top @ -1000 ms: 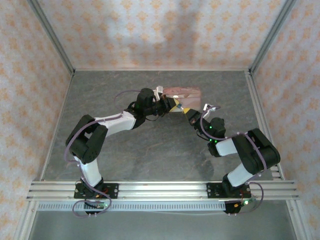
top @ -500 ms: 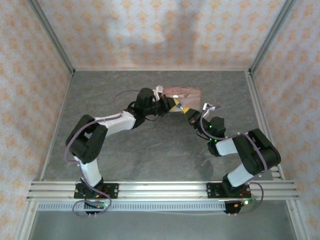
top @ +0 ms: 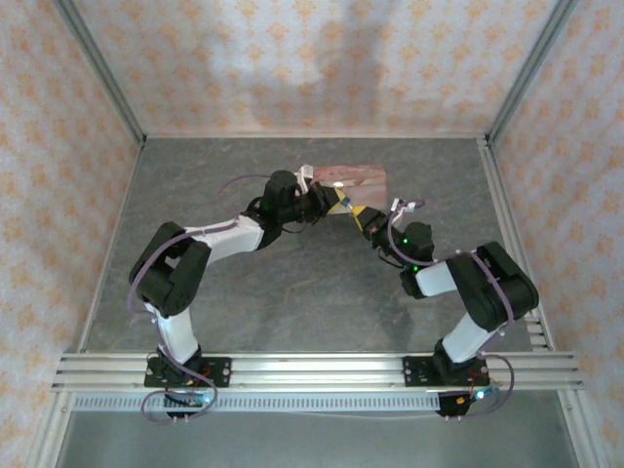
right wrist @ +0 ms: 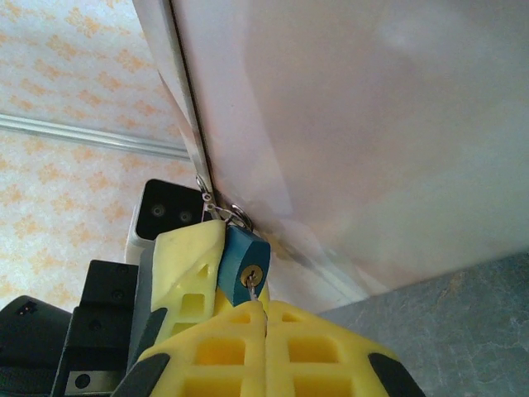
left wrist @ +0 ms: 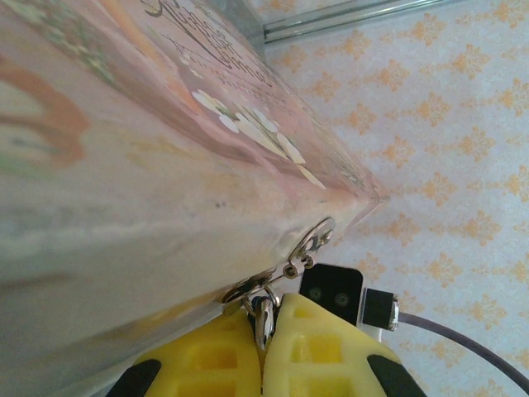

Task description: Unlock the padlock with the key

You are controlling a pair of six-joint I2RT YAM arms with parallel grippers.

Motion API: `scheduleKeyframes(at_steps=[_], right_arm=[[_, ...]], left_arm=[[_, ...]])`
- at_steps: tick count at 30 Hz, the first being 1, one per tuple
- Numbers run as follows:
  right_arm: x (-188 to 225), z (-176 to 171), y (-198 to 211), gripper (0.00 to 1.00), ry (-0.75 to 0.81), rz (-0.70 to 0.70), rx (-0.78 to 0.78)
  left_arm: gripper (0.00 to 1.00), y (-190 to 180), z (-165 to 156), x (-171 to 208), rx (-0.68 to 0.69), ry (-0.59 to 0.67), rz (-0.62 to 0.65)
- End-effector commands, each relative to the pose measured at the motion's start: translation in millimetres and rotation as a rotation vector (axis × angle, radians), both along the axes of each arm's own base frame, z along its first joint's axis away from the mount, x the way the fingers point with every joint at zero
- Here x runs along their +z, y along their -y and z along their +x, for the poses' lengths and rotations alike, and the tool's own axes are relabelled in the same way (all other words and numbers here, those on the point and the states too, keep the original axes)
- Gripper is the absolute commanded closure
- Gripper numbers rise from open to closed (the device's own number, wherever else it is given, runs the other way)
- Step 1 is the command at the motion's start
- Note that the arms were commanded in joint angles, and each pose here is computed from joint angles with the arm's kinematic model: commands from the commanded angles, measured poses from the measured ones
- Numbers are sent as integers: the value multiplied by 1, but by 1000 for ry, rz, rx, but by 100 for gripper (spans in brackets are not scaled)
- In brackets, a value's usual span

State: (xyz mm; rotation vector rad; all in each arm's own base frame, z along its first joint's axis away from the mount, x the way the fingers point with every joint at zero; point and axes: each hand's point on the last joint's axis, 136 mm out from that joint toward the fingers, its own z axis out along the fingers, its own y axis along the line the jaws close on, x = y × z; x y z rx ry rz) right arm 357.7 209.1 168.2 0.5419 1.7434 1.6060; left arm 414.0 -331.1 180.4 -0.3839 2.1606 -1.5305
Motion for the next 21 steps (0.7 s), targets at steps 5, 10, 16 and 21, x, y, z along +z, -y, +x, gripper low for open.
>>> scheduleKeyframes(at_steps=[5, 10, 16, 21], right_arm=[[25, -4, -19, 100, 170, -107, 65], [21, -2, -16, 100, 214, -220, 60], [32, 7, -8, 100, 190, -129, 48], [35, 17, -5, 100, 148, 13, 73]], left_arm=[[100, 30, -30, 9, -166, -7, -64], [100, 31, -32, 8, -178, -10, -64], [100, 32, -33, 12, -187, 1, -75], [100, 33, -33, 14, -196, 7, -82]])
